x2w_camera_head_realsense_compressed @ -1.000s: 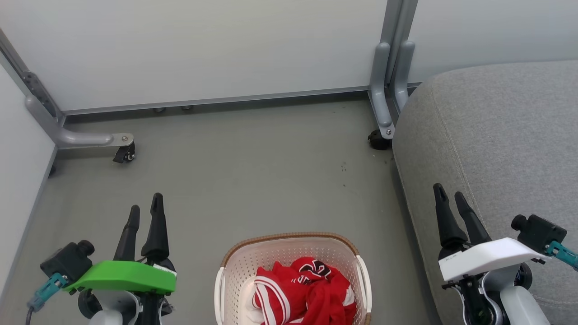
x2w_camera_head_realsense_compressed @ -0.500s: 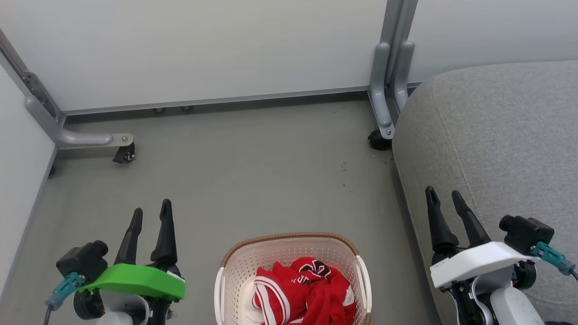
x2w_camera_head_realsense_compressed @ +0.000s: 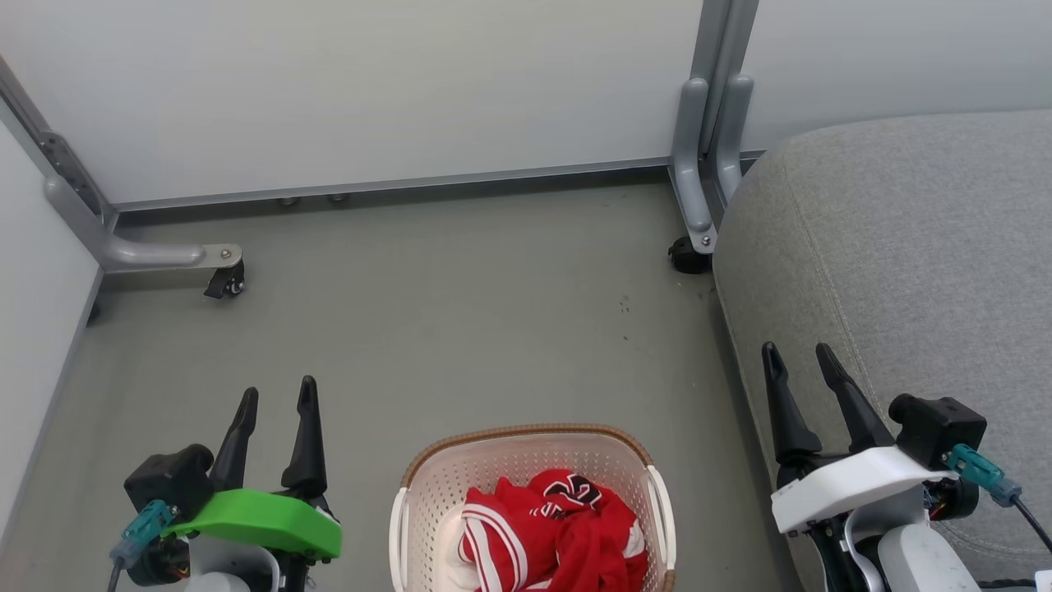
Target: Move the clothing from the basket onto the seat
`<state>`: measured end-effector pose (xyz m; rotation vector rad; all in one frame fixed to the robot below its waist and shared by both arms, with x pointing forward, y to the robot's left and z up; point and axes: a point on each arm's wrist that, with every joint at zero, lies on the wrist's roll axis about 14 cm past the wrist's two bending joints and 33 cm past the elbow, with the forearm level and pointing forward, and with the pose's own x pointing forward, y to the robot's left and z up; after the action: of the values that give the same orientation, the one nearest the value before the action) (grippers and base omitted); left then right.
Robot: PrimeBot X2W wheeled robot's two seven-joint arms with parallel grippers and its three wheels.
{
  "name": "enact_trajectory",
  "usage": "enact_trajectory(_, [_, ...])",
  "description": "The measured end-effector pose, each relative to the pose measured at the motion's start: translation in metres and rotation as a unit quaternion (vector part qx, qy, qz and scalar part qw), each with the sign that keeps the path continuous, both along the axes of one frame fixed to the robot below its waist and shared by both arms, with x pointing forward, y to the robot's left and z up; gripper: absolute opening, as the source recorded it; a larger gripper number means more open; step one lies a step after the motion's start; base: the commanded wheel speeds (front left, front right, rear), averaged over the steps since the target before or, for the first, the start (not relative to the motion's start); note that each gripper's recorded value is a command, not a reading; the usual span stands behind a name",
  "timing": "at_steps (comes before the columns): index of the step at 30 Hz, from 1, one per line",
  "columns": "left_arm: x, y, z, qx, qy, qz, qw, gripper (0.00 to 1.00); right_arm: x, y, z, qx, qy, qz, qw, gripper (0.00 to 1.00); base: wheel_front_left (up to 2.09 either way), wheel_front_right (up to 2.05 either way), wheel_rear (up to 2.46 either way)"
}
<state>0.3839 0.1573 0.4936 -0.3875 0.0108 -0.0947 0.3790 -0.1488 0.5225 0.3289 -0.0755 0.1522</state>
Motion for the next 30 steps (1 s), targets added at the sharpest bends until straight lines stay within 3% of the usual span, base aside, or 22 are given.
enact_trajectory(30, [-0.001,-0.005,-0.012,0.112,-0.005,-0.017,0.994,1.00,-0.004,0.007,-0.001,-0.104,-0.027,0.005,0.994,1.00,0.00,0.00,0.00])
